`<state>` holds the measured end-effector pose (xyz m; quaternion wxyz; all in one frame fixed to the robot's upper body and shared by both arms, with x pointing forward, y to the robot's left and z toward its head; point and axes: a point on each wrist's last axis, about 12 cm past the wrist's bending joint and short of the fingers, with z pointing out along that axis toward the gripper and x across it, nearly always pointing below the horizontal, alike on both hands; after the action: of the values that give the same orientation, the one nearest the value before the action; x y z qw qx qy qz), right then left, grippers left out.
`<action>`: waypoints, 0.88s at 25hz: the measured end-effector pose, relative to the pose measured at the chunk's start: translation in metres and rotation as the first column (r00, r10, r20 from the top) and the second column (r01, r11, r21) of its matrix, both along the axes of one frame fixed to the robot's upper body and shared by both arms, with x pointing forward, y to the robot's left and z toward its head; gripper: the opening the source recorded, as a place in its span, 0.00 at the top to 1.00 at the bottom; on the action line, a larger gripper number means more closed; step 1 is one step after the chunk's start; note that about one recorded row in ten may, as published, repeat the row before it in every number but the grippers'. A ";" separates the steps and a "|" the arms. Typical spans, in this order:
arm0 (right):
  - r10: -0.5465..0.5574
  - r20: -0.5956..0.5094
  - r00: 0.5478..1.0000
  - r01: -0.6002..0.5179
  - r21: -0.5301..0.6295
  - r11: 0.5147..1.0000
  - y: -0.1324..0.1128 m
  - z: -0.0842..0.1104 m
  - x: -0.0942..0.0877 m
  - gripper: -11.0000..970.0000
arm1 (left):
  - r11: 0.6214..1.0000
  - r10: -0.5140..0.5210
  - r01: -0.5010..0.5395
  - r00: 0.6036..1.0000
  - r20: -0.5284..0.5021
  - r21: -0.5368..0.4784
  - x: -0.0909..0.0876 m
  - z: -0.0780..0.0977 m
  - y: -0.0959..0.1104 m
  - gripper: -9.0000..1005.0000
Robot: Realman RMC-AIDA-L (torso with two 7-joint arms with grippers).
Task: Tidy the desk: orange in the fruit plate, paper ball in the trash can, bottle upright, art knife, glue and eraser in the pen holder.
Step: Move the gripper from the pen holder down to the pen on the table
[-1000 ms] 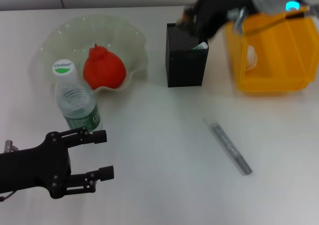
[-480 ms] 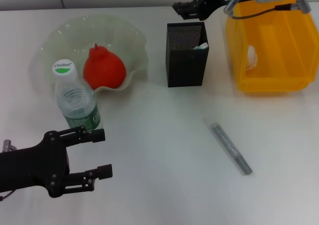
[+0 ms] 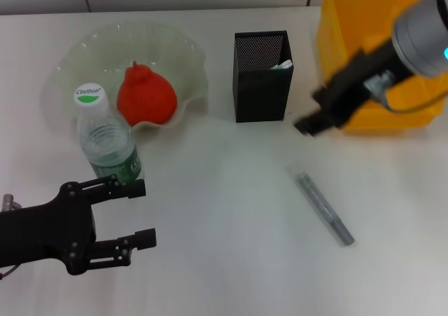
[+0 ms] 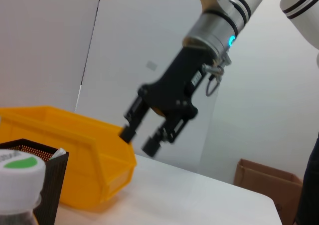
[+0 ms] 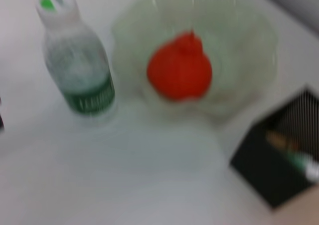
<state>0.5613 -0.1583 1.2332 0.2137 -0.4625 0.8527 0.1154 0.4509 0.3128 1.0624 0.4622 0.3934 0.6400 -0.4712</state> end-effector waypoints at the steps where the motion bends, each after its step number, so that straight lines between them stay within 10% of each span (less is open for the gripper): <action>1: -0.016 -0.025 1.000 0.015 -0.024 1.000 -0.002 -0.006 -0.001 0.43 | 1.000 -0.002 0.002 1.000 -0.001 0.000 0.000 0.000 0.000 0.22; 22: -0.093 -0.175 0.980 0.070 -0.131 0.989 0.010 -0.099 0.012 0.47 | 0.999 -0.050 0.050 0.999 -0.021 0.000 0.005 0.004 -0.006 0.22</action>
<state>0.5729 -0.1488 1.1346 0.1106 -0.4271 0.8924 0.0946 0.4559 0.3065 1.0660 0.4432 0.4045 0.6350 -0.4866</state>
